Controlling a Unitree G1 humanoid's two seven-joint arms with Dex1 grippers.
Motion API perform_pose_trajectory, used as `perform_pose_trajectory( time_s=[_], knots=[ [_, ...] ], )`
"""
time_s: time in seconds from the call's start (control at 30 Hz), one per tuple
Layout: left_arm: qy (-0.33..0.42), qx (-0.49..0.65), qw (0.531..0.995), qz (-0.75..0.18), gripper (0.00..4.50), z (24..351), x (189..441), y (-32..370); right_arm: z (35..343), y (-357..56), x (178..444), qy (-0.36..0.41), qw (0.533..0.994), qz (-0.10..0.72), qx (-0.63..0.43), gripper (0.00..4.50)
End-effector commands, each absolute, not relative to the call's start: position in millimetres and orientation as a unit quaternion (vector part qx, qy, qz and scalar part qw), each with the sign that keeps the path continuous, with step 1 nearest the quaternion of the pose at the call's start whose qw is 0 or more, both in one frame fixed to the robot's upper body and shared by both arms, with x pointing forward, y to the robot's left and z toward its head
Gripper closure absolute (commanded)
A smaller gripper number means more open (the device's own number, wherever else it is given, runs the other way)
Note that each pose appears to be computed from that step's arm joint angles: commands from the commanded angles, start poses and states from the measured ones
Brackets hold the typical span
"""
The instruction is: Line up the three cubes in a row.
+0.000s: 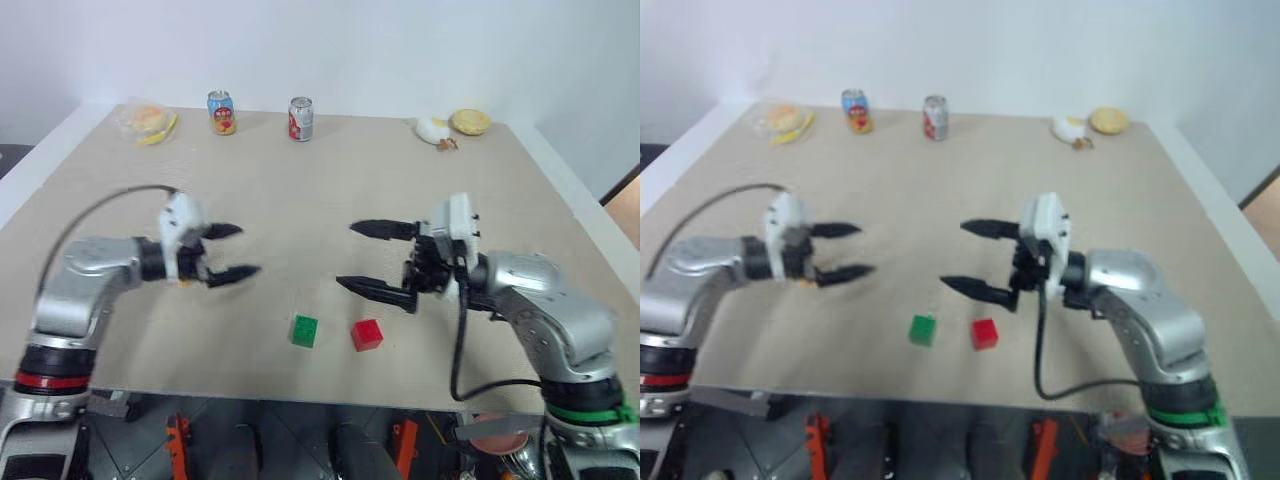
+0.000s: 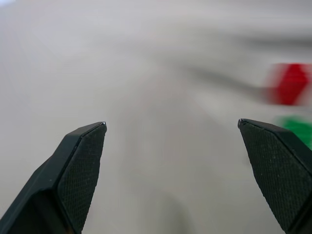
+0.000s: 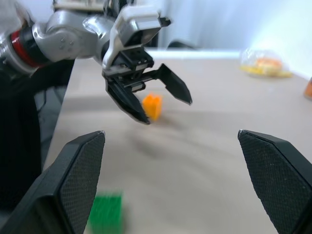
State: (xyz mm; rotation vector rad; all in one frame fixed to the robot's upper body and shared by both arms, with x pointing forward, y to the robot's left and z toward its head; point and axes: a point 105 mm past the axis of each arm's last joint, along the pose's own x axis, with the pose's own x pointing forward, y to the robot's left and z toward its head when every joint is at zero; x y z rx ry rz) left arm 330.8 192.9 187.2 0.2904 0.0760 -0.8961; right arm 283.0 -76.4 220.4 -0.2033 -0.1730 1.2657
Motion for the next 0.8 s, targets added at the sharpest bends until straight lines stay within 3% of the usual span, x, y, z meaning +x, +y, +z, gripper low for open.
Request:
perform_pose_trajectory(
  time_s=[0.03,0.3,0.77,0.8],
  knots=[
    [0.043,0.13,0.924,-0.356,0.02,183.9,328.1,235.8,225.2,-59.6,287.5,-0.104,0.794,0.591,-0.101,0.0],
    [0.08,0.142,0.935,-0.315,0.02,157.7,323.7,261.4,204.4,-36.4,295.5,-0.088,0.775,0.617,-0.109,0.0],
    [0.108,0.144,0.925,-0.336,0.02,128.2,347.7,243.7,207.7,-31.9,294.3,-0.097,0.774,0.618,-0.099,0.0],
    [0.108,0.143,0.925,-0.336,0.26,127.4,348.9,243.8,208.2,-32.5,293.5,-0.097,0.774,0.618,-0.098,0.0]
  ],
)
